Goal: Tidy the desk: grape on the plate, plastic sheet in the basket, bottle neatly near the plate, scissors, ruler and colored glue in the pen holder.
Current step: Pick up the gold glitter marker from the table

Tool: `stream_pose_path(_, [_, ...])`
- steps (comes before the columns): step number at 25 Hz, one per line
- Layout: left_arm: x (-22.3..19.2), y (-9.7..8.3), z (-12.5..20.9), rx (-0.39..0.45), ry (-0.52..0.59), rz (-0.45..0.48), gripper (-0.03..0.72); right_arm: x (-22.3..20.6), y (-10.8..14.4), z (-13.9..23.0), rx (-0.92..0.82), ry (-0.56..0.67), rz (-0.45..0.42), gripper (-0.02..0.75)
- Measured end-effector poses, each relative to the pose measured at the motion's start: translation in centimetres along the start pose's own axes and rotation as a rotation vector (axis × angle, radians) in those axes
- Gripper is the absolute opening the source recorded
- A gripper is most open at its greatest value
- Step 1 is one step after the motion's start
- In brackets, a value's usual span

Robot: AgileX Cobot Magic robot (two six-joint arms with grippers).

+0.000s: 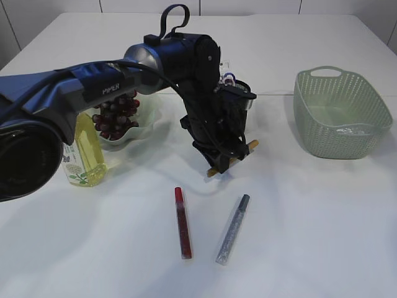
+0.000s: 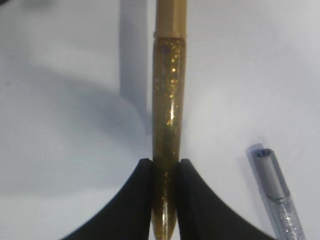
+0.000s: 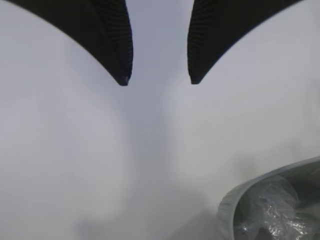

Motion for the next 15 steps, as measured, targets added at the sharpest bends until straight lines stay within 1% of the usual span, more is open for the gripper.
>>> stream_pose_path(4, [1.4, -0.2, -0.4, 0.019, -0.026, 0.000, 0.105, 0.0, 0.1, 0.0, -0.003, 0.001, -0.009, 0.300])
stream_pose_path(9, [3.4, -0.9, -1.0, 0.038, -0.069, 0.025, 0.105, 0.0, 0.4, 0.0, 0.002, 0.003, -0.027, 0.300])
stream_pose_path(15, [5.3, -1.7, -1.3, 0.058, -0.099, 0.028, 0.110, 0.1, 1.6, 0.2, 0.036, 0.010, -0.112, 0.300])
Point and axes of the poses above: a point on each arm's last joint axis where the gripper is mounted, x pointing back along that axis away from the gripper, y along the wrist's bending axis when the last joint is at zero, z = x × y, the point moved 5 cm from there along -x, pointing out along that axis toward the gripper, and after that the axes turned 4 degrees about -x, right-handed, at the moved point
